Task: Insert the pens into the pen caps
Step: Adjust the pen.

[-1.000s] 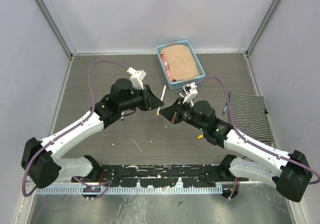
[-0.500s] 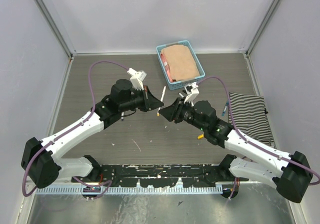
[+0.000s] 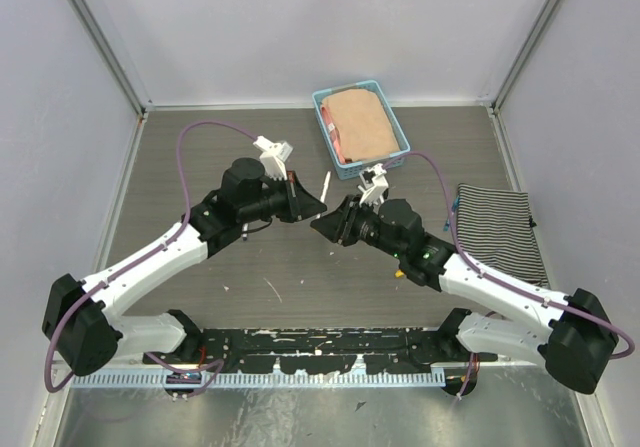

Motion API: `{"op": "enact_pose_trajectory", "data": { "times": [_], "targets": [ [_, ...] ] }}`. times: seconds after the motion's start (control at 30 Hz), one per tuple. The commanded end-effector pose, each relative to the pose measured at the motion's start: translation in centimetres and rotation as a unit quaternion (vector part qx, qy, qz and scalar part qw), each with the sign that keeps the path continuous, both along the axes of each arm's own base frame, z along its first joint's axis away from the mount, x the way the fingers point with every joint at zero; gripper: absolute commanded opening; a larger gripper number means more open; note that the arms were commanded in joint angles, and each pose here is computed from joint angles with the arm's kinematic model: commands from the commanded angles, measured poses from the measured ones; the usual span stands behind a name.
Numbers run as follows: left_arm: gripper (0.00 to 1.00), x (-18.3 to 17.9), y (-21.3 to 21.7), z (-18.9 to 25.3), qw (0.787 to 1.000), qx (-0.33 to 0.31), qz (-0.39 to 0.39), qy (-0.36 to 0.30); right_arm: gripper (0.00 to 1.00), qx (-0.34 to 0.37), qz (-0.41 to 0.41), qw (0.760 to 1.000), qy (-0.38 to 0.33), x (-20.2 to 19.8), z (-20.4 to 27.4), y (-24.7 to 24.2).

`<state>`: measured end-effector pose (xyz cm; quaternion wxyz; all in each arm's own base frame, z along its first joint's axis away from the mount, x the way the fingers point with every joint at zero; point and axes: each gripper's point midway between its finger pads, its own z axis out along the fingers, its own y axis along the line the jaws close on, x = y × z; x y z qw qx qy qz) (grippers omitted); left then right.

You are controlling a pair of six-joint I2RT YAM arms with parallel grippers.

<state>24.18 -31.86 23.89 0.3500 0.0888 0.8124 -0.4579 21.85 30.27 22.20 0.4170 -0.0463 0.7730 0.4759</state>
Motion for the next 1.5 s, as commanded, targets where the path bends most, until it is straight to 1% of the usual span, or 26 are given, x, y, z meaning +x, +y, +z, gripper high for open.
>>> {"op": "enact_pose_trajectory", "data": {
  "times": [0.0,0.1,0.17,0.2,0.23,0.3,0.47,0.5,0.63,0.67,0.7,0.73,0.8,0.83,0.9,0.93,1.0,1.07,1.1,1.2,1.27,1.33,1.4,1.47],
  "targets": [
    [0.0,-0.1,-0.1,1.9,0.999,-0.022,-0.002,-0.023,0.21,0.048,0.012,0.998,-0.04,0.2,4.3,1.1],
    [0.01,0.0,-0.1,1.8,1.0,-0.02,-0.002,-0.023,0.09,0.05,0.014,0.998,-0.044,0.1,4.6,1.1],
    [0.13,0.0,-0.1,1.7,1.0,-0.018,-0.001,-0.022,0.05,0.052,0.013,0.998,-0.045,0.1,4.7,1.0],
    [0.22,0.0,-0.1,1.6,1.0,-0.018,-0.001,-0.022,0.04,0.052,0.013,0.997,-0.046,0.1,4.8,1.0],
    [0.28,0.0,-0.1,1.5,1.0,-0.017,-0.001,-0.02,0.03,0.052,0.013,0.997,-0.047,0.1,4.8,1.0],
    [0.32,0.0,-0.2,1.2,1.0,-0.015,-0.002,-0.018,0.02,0.053,0.013,0.997,-0.049,0.0,5.1,0.9],
    [0.32,-0.2,-0.3,0.5,1.0,-0.012,-0.008,-0.008,0.02,0.056,0.009,0.997,-0.053,0.0,5.5,0.7],
    [0.3,-0.3,-0.3,0.4,1.0,-0.012,-0.009,-0.007,0.02,0.056,0.008,0.997,-0.053,0.1,5.6,0.7],
    [0.14,-0.5,-0.1,0.3,1.0,-0.013,-0.006,-0.007,0.02,0.051,0.004,0.997,-0.05,0.2,5.2,0.6],
    [0.09,-0.5,-0.1,0.3,1.0,-0.013,-0.006,-0.008,0.04,0.05,0.003,0.997,-0.05,0.2,5.1,0.5],
    [0.04,-0.5,0.0,0.3,1.0,-0.014,-0.005,-0.008,0.07,0.049,0.002,0.998,-0.049,0.2,5.0,0.5],
    [0.0,-0.4,0.0,0.3,1.0,-0.012,-0.002,-0.009,0.13,0.046,0.002,0.998,-0.049,0.2,4.9,0.5],
    [0.0,-0.3,0.3,0.2,1.0,-0.001,0.001,-0.01,0.35,0.038,-0.003,0.998,-0.049,0.3,4.8,0.2],
    [0.0,-0.2,0.4,0.1,1.0,0.007,0.003,-0.012,0.41,0.03,-0.008,0.998,-0.05,0.4,4.7,0.0],
    [0.0,0.1,1.0,-0.2,0.999,0.032,0.011,-0.013,0.48,0.011,-0.019,0.998,-0.052,0.5,4.4,-0.7],
    [0.0,0.3,1.3,-0.3,0.998,0.051,0.014,-0.019,0.51,0.002,-0.027,0.998,-0.051,0.5,4.3,-1.3],
    [0.0,0.8,2.3,-0.6,0.995,0.089,0.026,-0.025,0.61,-0.023,-0.048,0.997,-0.048,0.5,3.5,-2.6],
    [0.0,1.5,3.6,-0.7,0.99,0.13,0.044,-0.034,0.64,-0.057,-0.073,0.995,-0.03,0.4,2.1,-4.2],
    [0.0,1.6,4.3,-1.1,0.987,0.152,0.047,-0.029,0.64,-0.071,-0.089,0.993,-0.02,0.4,1.6,-5.0],
    [0.0,2.0,5.9,-1.2,0.981,0.187,0.041,-0.028,0.65,-0.129,-0.173,0.976,0.03,0.8,-1.1,-8.8],
    [0.0,2.1,6.9,-1.4,0.978,0.205,0.033,-0.021,0.65,-0.173,-0.225,0.956,0.068,0.7,-2.8,-11.2],
    [0.0,2.1,7.9,-1.4,0.974,0.223,0.028,-0.018,0.65,-0.218,-0.288,0.926,0.113,0.2,-4.6,-14.1],
    [0.0,1.9,8.7,-1.4,0.97,0.241,0.024,-0.021,0.65,-0.239,-0.351,0.892,0.152,-0.5,-5.7,-16.8],
    [0.0,1.8,9.5,-1.1,0.965,0.259,0.022,-0.028,0.65,-0.247,-0.387,0.871,0.173,-1.0,-6.5,-18.2]
  ]
}}
